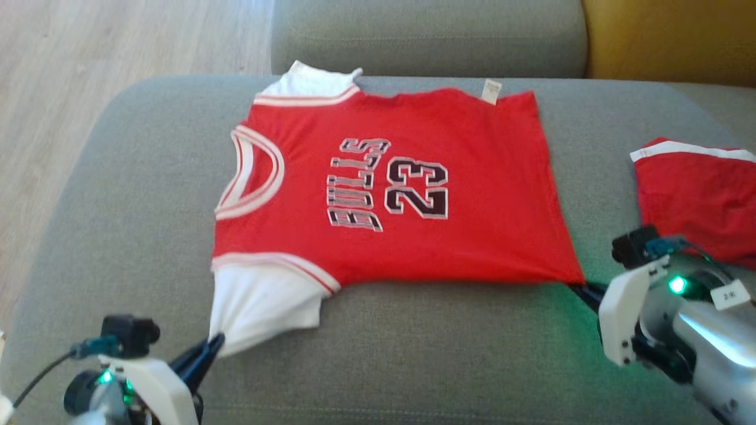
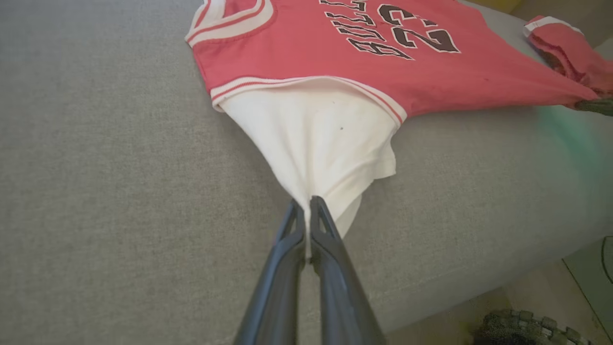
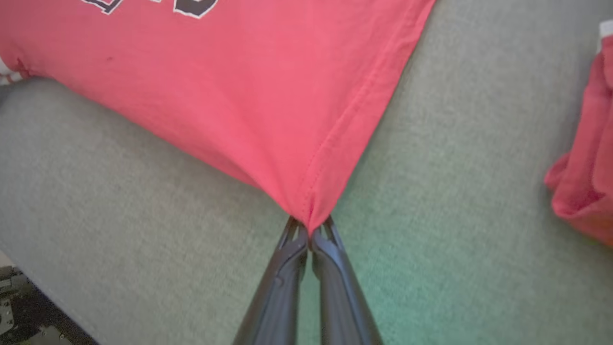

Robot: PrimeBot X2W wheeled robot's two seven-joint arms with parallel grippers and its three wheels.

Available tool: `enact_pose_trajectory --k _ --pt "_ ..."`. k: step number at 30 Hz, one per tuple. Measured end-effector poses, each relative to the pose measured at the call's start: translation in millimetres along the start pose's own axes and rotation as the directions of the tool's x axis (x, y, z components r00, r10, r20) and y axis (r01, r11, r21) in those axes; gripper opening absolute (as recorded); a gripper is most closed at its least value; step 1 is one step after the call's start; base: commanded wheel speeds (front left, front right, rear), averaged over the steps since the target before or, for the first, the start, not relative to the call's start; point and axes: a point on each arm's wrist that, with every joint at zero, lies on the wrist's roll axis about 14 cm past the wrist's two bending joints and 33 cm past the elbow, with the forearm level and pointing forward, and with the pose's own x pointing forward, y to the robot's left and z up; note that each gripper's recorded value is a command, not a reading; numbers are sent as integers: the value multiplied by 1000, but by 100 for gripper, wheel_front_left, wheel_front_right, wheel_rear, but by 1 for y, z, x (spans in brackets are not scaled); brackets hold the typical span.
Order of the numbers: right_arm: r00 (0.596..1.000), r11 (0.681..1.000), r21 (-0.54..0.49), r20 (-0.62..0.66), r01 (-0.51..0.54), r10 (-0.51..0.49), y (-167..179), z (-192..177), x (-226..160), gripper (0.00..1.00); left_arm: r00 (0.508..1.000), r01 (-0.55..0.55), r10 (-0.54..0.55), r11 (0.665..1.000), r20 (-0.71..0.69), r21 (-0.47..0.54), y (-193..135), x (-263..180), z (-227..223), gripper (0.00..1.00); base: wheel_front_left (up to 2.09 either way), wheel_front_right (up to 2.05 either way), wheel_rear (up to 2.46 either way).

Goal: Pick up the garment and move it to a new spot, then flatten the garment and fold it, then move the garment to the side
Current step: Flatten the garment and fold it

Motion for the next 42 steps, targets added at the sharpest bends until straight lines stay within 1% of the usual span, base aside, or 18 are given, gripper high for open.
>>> enact_pose_trajectory --k 6,10,14,17,19,21,23,28,30,36,39,42 --pt "997 1000 2 -73 -17 17 2 -18 -11 0 997 52 -53 998 -51 -31 -12 -14 -11 0 0 0 0" --pt "985 999 15 -167 -50 52 9 -40 -17 0 993 71 -76 995 -89 -64 -14 -24 -15 0 0 0 0" --pt "959 997 48 -274 -61 72 11 -63 -25 0 984 83 -96 993 -148 -87 -14 -35 -24 0 0 0 0" --pt "946 994 86 -309 -74 97 14 -72 -31 0 972 98 -122 988 -202 -123 -19 -44 -37 0 0 0 0" --pt "929 988 125 -348 -89 127 20 -81 -35 0 960 111 -141 985 -241 -133 -24 -50 -45 0 0 0 0" --pt "911 983 149 -382 -106 156 26 -89 -40 0 957 113 -145 984 -251 -138 -24 -53 -47 0 0 0 0" --pt "906 981 157 -389 -112 166 27 -91 -42 0 960 117 -146 984 -238 -133 -23 -53 -43 0 0 0 0" --pt "917 980 167 -362 -112 167 25 -84 -41 0 969 133 -154 984 -191 -121 -25 -48 -28 0 0 0 0" --pt "925 980 166 -344 -107 160 21 -76 -39 0 975 142 -159 984 -158 -111 -23 -44 -12 0 0 0 0" --pt "961 990 120 -255 -80 108 -1 -32 -29 0 984 172 -174 984 -37 -45 -19 -26 49 0 0 0 0" --pt "973 992 109 -212 -66 88 -10 -14 -23 0 982 188 -188 982 -3 -28 -21 -17 68 0 0 0 0" --pt "980 994 97 -188 -47 65 -18 -3 -15 0 980 199 -198 980 28 -11 -22 -8 83 0 0 0 0"
